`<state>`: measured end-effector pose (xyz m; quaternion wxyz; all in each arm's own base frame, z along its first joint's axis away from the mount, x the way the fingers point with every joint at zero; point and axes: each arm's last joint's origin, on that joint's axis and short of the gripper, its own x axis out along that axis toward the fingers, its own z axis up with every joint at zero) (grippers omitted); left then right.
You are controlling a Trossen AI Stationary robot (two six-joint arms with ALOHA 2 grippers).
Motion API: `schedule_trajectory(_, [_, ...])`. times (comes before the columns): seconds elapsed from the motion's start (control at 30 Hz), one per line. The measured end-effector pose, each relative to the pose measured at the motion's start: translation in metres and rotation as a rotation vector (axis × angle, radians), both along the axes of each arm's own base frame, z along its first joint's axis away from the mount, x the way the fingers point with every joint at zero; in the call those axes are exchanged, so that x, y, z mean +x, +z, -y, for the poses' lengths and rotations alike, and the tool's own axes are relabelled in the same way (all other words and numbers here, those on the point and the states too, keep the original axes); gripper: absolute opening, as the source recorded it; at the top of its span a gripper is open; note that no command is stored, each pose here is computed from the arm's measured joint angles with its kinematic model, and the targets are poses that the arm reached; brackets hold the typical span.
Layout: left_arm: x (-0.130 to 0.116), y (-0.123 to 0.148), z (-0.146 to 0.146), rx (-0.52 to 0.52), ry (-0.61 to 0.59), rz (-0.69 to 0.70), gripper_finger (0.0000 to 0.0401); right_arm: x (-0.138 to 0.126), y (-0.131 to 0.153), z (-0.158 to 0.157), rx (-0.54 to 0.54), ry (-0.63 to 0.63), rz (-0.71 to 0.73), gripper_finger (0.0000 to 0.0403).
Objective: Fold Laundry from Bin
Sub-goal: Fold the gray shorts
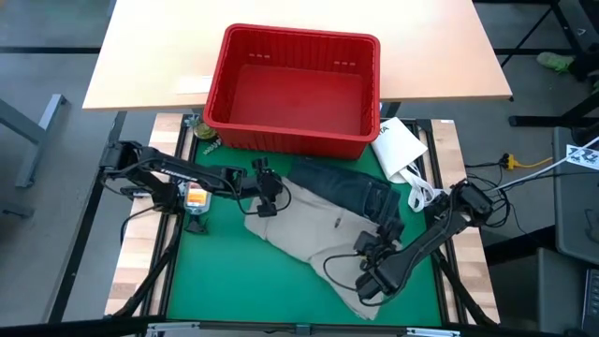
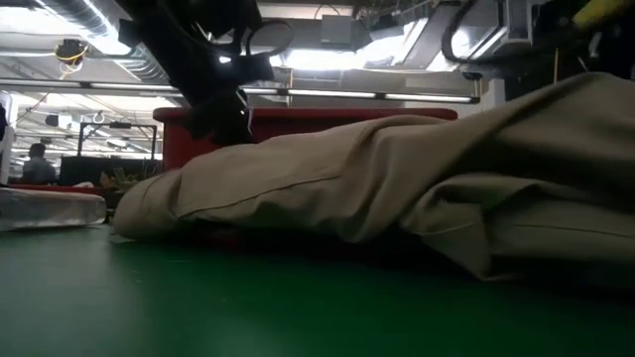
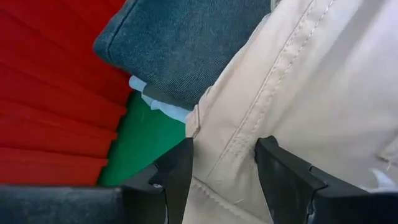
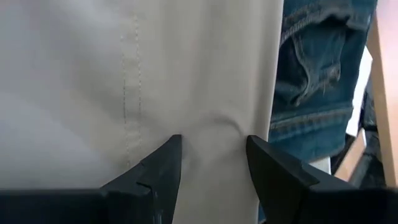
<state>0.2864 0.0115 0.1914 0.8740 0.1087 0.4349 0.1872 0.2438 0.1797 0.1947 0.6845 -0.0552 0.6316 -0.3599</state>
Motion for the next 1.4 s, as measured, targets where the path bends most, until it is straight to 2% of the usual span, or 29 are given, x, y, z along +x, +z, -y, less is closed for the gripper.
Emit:
schedule_trajectory(0.17, [0.001, -0.001, -0.004, -0.001, 0.014, -0.004, 0.0169, -0.003, 0.0, 0.002, -0.01, -0.018, -0.029, 0.0184])
schedule_trajectory(0.4, [0.0, -0.001, -0.004, 0.008, 0.02, -0.014, 0.0169, 0.002, 0.02, -0.004, 0.027, -0.026, -0.038, 0.0184])
schedule_trajectory(0.7, [-0.001, -0.001, -0.005, 0.023, 0.029, -0.014, 0.0169, 0.013, 0.042, -0.012, 0.096, 0.023, 0.015, 0.0184])
schedule_trajectory(0.83, [-0.005, 0.009, -0.003, 0.035, 0.029, 0.02, 0.0169, 0.016, 0.051, -0.015, 0.119, 0.026, 0.046, 0.0184])
schedule_trajectory(1.17, [-0.024, 0.052, 0.008, 0.032, -0.001, 0.2, 0.0169, 0.029, 0.075, -0.025, 0.212, 0.039, 0.182, 0.0184])
schedule_trajectory(1.27, [-0.029, 0.059, 0.017, 0.017, -0.038, 0.219, 0.0169, 0.035, 0.076, -0.033, 0.251, 0.105, 0.254, 0.0184])
schedule_trajectory(1.4, [-0.034, 0.06, 0.035, -0.101, -0.143, 0.218, 0.0169, 0.043, 0.075, -0.051, 0.314, 0.209, 0.38, 0.0184])
